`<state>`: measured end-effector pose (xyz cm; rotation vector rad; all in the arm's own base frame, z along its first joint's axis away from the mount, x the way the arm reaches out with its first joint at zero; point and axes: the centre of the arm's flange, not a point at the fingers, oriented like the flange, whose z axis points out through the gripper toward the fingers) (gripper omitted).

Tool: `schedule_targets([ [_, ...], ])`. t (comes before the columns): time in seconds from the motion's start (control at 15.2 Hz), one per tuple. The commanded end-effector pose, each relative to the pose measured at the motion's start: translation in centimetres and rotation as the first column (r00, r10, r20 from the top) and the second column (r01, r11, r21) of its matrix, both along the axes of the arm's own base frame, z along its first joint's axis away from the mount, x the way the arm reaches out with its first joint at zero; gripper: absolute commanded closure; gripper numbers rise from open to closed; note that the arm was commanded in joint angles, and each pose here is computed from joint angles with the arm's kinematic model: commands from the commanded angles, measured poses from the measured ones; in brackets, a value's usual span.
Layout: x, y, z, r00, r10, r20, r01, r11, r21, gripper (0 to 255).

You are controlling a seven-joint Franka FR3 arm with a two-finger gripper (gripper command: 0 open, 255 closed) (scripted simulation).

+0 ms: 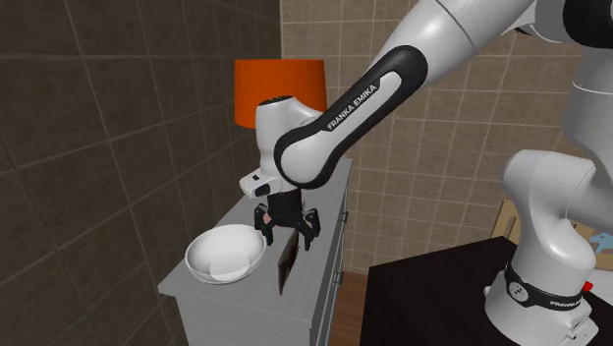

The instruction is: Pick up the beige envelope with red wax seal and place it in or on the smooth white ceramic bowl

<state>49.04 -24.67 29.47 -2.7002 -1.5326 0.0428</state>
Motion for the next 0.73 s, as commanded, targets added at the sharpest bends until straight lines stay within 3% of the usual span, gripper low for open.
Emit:
schedule_targets([
  [0.0, -0.1, -0.1, -1.2, 1.000, 0.002, 0.000, -0.002, 1.000, 0.000, 0],
  [0.2, -0.1, -0.1, -2.6, 1.000, 0.002, 0.000, -0.002, 1.000, 0.000, 0],
  [0.66, -0.1, -0.1, -2.6, 1.000, 0.002, 0.000, -0.002, 1.000, 0.000, 0],
])
